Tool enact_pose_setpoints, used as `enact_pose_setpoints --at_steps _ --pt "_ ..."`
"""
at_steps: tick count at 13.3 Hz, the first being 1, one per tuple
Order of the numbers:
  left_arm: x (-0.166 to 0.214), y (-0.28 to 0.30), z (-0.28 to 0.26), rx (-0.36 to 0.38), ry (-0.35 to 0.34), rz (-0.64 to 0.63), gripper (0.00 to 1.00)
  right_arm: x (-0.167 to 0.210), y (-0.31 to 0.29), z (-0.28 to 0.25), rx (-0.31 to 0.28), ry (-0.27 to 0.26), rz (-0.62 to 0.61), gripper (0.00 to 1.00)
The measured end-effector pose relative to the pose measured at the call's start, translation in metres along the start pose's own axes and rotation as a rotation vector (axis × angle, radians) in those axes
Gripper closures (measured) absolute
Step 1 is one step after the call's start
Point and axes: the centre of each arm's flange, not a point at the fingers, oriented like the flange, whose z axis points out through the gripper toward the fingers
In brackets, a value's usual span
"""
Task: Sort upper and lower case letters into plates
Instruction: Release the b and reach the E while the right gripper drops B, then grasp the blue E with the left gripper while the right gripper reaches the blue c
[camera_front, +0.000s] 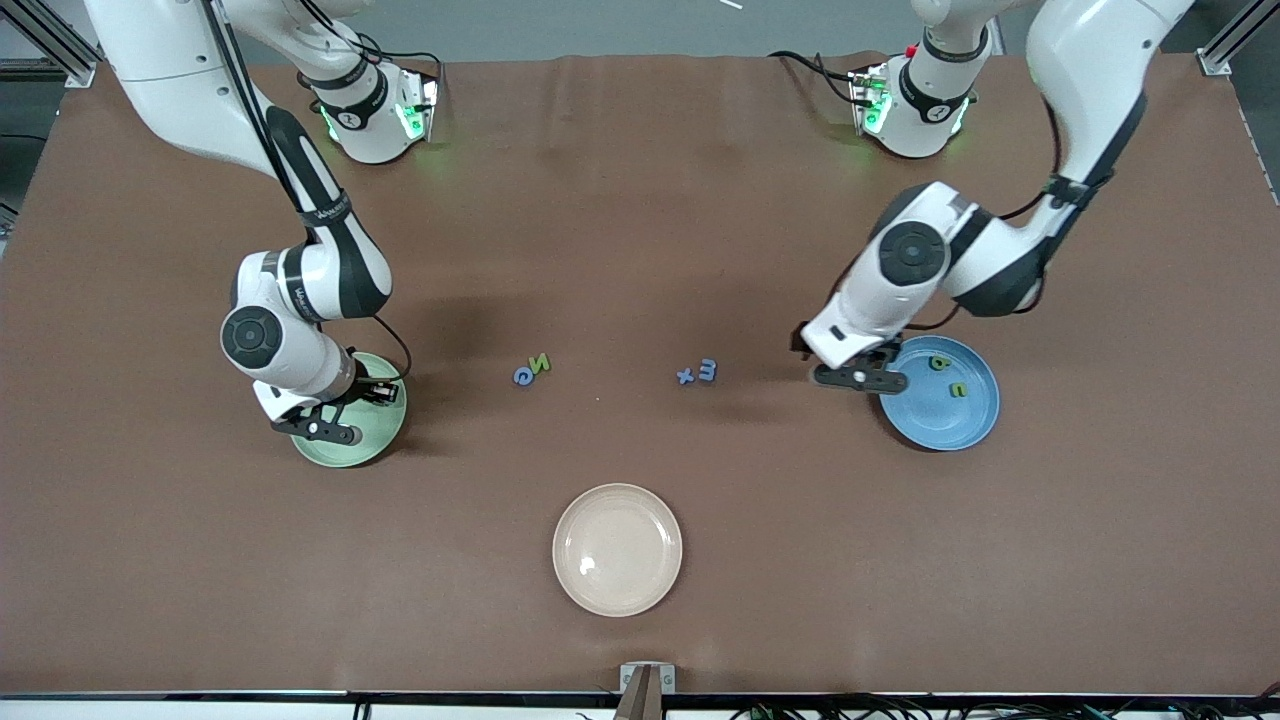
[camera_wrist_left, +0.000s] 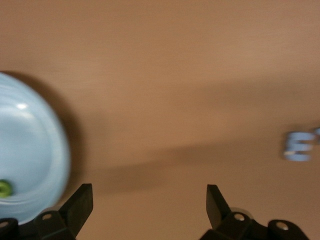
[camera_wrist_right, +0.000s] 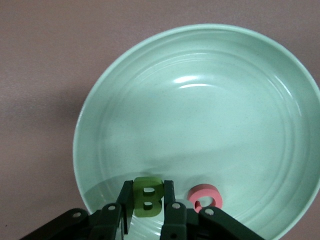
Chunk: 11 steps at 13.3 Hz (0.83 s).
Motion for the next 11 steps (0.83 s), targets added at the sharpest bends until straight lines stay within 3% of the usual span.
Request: enact_pose_setpoints --at_steps 3,6,8,11 --pt "0.0 0.063 0.011 -0.054 -0.017 0.003 0.0 0.002 0.005 0.007 0.0 -0.002 0.009 0.72" --pt "0.003 0.096 0.041 -0.05 -0.044 0.002 0.0 0.002 0.005 0.013 0.0 0.0 0.009 0.72" --pt "0.003 0.114 0.06 -0.035 -0.055 -0.021 0.0 0.003 0.005 0.012 0.001 0.003 0.009 0.56" --pt "0.002 0.135 0.08 -0.005 -0.052 -0.03 0.0 0.009 0.006 0.004 0.002 0.006 0.015 0.25"
